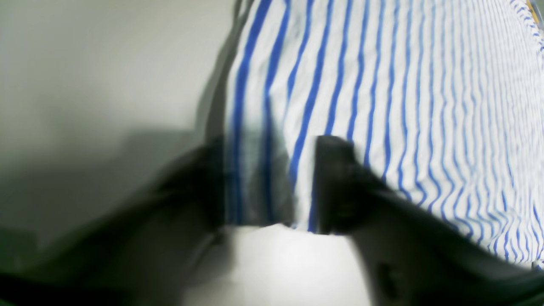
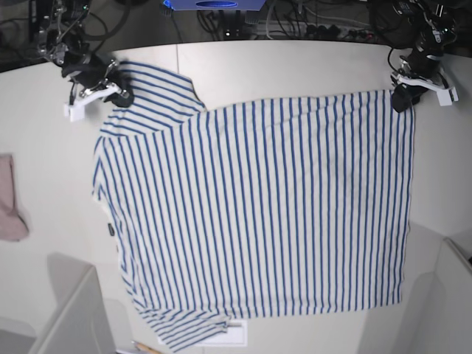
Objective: Fold the T-shirt properly
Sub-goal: 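Lift the shoulder corners and pull them toward the robot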
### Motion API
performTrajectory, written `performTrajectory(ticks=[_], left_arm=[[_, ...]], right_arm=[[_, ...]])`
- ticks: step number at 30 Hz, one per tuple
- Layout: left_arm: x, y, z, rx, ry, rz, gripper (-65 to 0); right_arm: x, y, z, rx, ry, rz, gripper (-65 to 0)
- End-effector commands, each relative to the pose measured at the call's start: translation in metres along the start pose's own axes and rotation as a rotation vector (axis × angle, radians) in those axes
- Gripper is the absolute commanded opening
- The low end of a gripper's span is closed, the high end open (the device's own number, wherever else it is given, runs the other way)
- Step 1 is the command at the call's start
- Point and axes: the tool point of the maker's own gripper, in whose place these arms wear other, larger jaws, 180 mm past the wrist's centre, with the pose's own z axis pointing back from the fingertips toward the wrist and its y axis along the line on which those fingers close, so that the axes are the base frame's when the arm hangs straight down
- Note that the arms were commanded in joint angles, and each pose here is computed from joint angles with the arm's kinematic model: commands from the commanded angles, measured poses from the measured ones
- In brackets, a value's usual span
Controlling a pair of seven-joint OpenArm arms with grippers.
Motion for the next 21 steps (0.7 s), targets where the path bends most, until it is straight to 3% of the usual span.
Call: performTrajectory(ticks=[1,4,6,13,21], left_arm=[[-0.03,0.013,0.004,0.058,0.132,-0.008,-50.5],[-0.03,0.014,0.004,0.059,0.13,-0.006,-61.2],[-0.027,0.013,0.004,0.059,0.124,-0.014,-65.0],[-0.003,0.012,0.021,0.08,0.096,-0.13,-65.0],[-0.009,0.029,0.039,0.122,0.132,-0.162,-65.0]], right_arm=[[-0.006,-0.011,0.003,-0.049,0.034,0.011,-65.0],[-0.007,-0.012,0.004,-0.05,0.035,0.011,-65.0],[-0.007,-0.012,0.004,-0.05,0.035,0.011,-65.0],[-0.015,-0.012,0.013,-0.055,0.038,0.024,-65.0],[-0.02,-0.028,0.03,-0.095,0.026,0.001,-65.0]])
